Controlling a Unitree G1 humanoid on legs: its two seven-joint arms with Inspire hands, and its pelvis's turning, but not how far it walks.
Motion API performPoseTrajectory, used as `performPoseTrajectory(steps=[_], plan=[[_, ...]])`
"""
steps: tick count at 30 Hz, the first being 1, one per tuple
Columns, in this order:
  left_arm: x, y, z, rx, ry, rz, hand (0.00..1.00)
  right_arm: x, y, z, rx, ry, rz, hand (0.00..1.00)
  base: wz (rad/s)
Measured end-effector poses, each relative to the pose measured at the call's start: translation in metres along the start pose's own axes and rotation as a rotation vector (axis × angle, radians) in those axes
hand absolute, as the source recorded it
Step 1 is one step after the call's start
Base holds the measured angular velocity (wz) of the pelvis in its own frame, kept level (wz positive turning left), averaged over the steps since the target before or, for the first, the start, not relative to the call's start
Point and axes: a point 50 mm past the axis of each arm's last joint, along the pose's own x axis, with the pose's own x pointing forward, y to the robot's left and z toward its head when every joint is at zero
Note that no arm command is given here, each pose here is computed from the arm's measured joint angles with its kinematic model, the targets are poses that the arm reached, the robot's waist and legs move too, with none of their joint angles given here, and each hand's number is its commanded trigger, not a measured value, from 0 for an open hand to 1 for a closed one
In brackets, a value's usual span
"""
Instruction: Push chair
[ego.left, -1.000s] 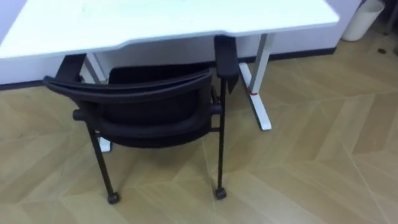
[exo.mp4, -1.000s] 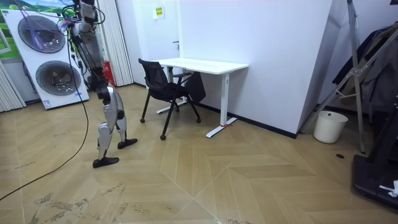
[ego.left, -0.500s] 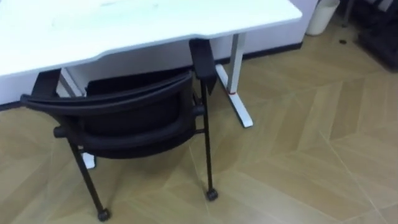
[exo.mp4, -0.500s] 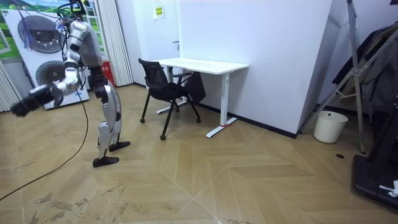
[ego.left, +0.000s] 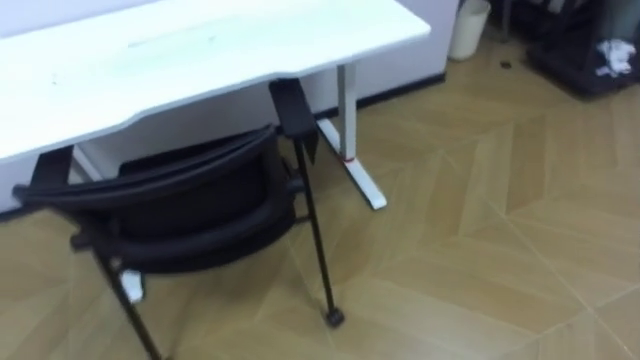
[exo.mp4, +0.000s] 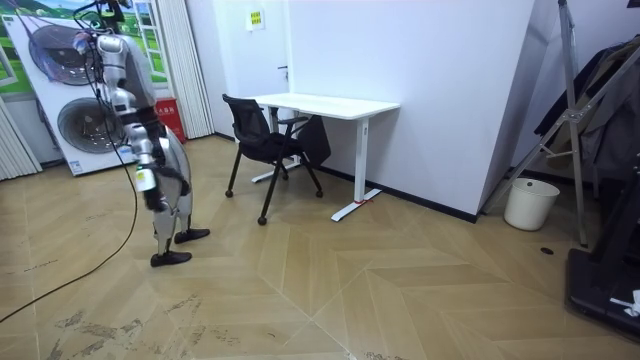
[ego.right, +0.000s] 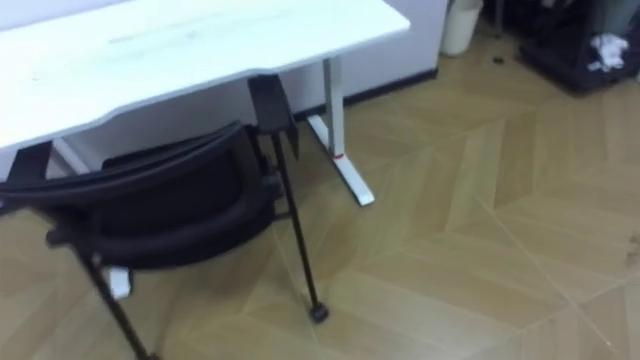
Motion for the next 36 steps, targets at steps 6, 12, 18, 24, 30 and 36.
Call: performPoseTrajectory(steps=[6, 12, 18, 24, 30, 36], plan=[[-0.005, -0.031, 0.035, 0.040, -0.143, -0.135, 0.00, -0.006, 0.029, 0.006, -0.079, -0.036, 0.207, 0.00, 0.11], [-0.013, -0.061, 0.039, 0.064, -0.161, -0.277, 0.00, -0.007, 0.033, -0.001, -0.098, -0.011, 0.308, 0.00, 0.00], [-0.015, -0.065, 0.037, 0.081, -0.160, -0.337, 0.00, -0.007, 0.026, -0.014, -0.100, 0.034, 0.326, 0.00, -0.02], [-0.014, -0.064, 0.033, 0.064, -0.142, -0.349, 0.00, -0.009, 0.030, -0.018, -0.095, 0.045, 0.373, 0.00, 0.01], [-0.014, -0.064, 0.029, 0.032, -0.119, -0.367, 0.00, -0.011, 0.036, -0.023, -0.100, 0.078, 0.406, 0.00, -0.03], [-0.014, -0.065, 0.030, 0.033, -0.123, -0.375, 0.00, -0.011, 0.037, -0.024, -0.104, 0.092, 0.422, 0.00, 0.00]])
